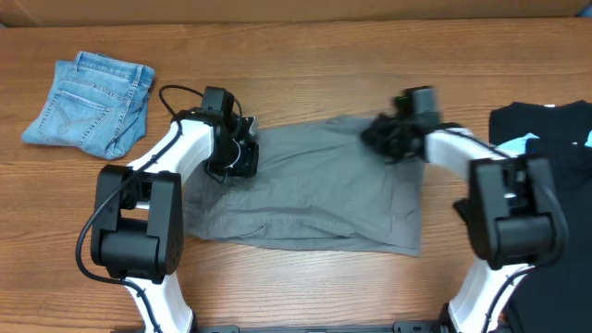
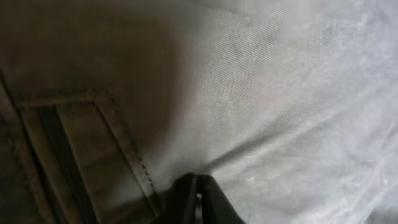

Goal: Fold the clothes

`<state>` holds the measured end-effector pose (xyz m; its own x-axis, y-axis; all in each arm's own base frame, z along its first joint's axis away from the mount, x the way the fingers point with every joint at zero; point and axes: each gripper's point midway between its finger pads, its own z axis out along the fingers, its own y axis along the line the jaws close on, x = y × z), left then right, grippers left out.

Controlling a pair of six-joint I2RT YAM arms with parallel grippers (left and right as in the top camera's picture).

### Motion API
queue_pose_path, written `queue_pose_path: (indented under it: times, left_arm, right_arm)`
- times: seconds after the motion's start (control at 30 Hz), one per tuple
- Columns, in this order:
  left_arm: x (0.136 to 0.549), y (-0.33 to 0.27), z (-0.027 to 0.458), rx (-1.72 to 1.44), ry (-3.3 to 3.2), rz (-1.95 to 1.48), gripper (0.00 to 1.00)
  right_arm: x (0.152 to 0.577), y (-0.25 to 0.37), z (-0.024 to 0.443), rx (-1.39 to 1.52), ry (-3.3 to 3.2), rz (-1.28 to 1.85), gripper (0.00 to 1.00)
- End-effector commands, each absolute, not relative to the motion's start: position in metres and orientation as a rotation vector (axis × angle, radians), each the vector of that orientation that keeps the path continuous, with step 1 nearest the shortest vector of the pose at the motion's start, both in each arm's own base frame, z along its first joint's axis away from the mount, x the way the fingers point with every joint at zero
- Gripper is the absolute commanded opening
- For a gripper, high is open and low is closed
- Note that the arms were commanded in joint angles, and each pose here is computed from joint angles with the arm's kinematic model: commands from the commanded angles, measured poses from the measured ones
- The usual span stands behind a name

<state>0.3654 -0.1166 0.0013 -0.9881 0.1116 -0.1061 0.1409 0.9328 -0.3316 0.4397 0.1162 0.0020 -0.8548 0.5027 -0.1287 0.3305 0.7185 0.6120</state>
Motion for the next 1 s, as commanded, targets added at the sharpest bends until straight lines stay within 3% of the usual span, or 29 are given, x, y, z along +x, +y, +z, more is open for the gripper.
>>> queue_pose_path:
  times: [0.0,0.23,0.6,0.8,0.97]
  left_arm:
    - [0.355,-0.078,-0.029,0.141,3.105,-0.335,0.13]
    - [0.362,-0.086,-0.020,0.124,3.079,-0.447,0.25]
    - [0.395,-0.117,0.066,0.152,3.013,-0.690,0.33]
    - [0.368,-0.130,0.065,0.211,3.096,-0.738,0.30]
    - [0.333,-0.144,0.042,0.374,3.173,-0.748,0.23]
  right_arm:
    - [0.446,0.044,-0.006,0.882,2.577,0.713,0.13]
    - [0.427,-0.003,0.013,0.841,2.620,0.781,0.12]
    - [0.374,0.035,0.128,0.434,2.649,0.750,0.17]
    - [0.331,0.071,0.108,0.404,2.840,0.770,0.16]
    - [0.327,0.064,0.055,0.571,2.891,0.534,0.16]
